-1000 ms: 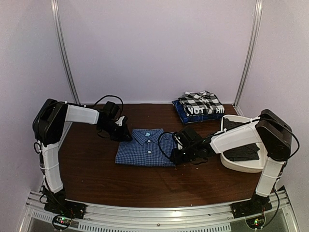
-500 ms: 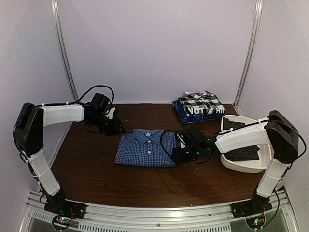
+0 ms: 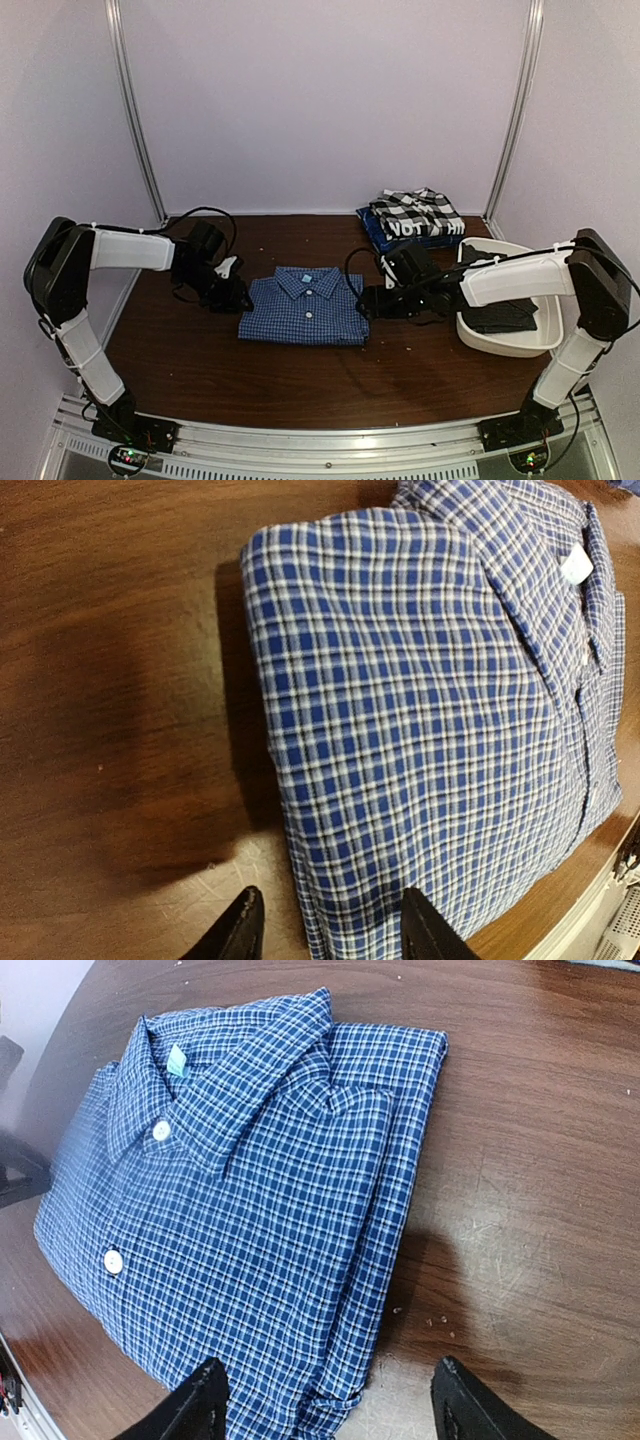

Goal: Fold and stack the long sleeve shirts
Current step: Move the square-folded shirt to the center of the board.

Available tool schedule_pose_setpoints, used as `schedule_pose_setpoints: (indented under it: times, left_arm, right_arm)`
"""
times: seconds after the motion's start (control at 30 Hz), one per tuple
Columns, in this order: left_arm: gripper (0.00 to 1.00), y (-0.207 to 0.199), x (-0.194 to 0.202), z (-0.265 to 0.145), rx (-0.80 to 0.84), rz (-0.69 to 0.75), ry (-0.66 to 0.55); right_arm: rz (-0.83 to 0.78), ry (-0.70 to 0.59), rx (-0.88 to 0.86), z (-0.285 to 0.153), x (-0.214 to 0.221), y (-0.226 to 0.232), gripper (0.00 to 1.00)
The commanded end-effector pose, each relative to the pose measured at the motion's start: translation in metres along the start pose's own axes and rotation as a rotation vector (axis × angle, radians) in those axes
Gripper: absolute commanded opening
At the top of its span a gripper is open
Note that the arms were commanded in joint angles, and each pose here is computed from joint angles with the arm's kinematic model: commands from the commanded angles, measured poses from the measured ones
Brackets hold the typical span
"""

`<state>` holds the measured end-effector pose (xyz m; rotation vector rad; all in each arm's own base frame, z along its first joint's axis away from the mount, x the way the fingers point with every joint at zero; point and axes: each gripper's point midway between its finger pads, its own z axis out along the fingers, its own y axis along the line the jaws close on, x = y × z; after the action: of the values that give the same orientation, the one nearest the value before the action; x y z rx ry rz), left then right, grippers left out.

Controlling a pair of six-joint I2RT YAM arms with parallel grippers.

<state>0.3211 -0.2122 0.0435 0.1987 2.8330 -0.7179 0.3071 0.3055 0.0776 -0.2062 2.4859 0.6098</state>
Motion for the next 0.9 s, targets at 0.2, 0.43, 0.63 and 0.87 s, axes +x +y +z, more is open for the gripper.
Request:
schedule_pose_setpoints:
  times: [0.2,0.43,0.63,0.87]
  left_arm:
    - [0.47,-0.013,0.029,0.017,0.039,0.025,0.053]
    - [0.4,-0.016,0.038,0.026,0.04,-0.01,0.08]
    - [0.28,-0.022,0.036,0.031,0.044,-0.037,0.089]
    - [0.0,-0.022,0.042,0.031,0.043,-0.095,0.106]
  right_arm:
    - [0.015,-0.058,-0.052,-0.014,-0.024,0.004,0.71]
    - [0.008,-0.066,-0.055,-0.016,-0.026,0.0,0.71]
    - [0.008,-0.056,-0.076,-0.012,-0.023,0.002,0.71]
    - [0.009,-0.048,-0.076,-0.008,-0.019,-0.002,0.71]
